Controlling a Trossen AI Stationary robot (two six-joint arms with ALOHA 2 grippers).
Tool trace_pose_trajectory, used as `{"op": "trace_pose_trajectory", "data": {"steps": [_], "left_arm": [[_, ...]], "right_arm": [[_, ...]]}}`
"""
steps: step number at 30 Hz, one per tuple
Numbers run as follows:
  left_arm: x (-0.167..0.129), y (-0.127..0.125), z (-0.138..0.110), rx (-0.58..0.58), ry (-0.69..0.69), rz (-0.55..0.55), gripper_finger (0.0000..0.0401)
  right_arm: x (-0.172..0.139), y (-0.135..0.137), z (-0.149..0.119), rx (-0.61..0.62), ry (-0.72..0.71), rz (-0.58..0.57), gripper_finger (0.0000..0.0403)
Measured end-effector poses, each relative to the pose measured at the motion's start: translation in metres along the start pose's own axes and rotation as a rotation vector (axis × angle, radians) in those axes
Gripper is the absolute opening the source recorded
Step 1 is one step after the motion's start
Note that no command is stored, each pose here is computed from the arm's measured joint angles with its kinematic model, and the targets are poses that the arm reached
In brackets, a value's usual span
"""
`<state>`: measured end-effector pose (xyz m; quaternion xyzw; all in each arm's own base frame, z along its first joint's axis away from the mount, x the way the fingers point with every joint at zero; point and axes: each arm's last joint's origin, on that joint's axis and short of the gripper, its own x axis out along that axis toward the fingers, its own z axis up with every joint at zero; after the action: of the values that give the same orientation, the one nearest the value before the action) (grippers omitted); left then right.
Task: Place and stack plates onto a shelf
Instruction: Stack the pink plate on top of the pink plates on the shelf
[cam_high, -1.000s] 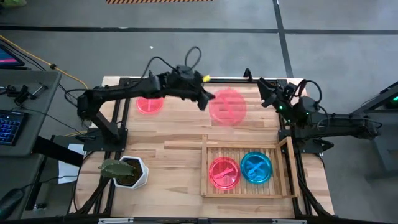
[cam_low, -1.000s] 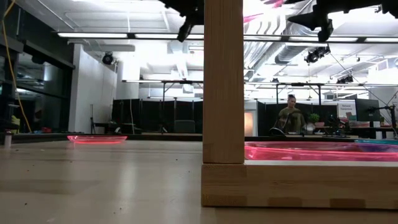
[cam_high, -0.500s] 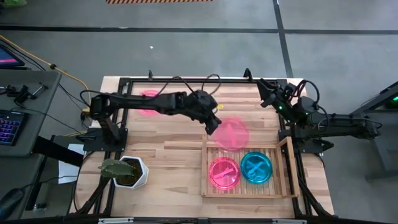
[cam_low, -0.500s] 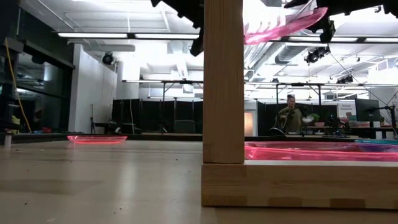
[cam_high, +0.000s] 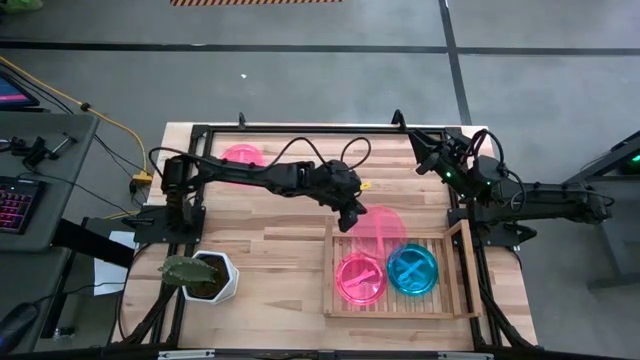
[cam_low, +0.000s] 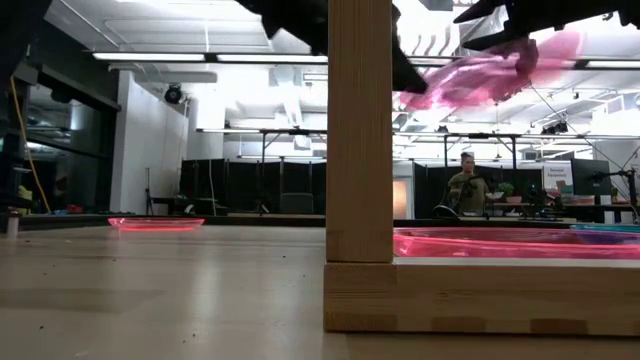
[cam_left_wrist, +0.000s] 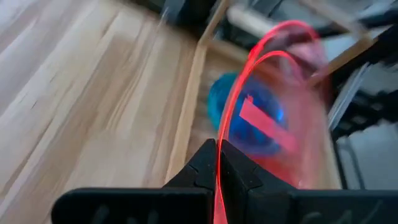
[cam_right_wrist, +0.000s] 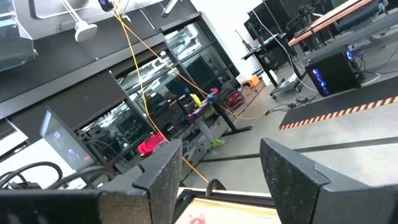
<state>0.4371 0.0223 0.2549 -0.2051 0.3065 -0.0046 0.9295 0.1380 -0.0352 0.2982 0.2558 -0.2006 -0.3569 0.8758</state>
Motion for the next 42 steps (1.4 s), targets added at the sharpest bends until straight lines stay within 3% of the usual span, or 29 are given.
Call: {"op": "trace_pose_trajectory", "data": {"steps": [8, 19, 35, 42], "left_arm": [[0.027, 0.001, -0.010, 0.036, -0.001, -0.087, 0.0000], [0.062, -0.022, -0.040, 0.315, 0.030, -0.146, 0.0000], [0.064, -0.038, -0.054, 0.754, 0.057, -0.185, 0.0000], [0.065, -0.043, -0.057, 0.777, 0.064, -0.197, 0.0002]], "right_arm": [[0.000, 0.000, -0.001, -0.005, 0.007, -0.004, 0.0201], [0.000, -0.001, -0.002, -0.017, 0.019, -0.015, 0.0201], [0.000, -0.005, -0.007, -0.019, 0.057, -0.050, 0.0201], [0.000, -0.005, -0.007, -0.015, 0.057, -0.050, 0.0201]]}}
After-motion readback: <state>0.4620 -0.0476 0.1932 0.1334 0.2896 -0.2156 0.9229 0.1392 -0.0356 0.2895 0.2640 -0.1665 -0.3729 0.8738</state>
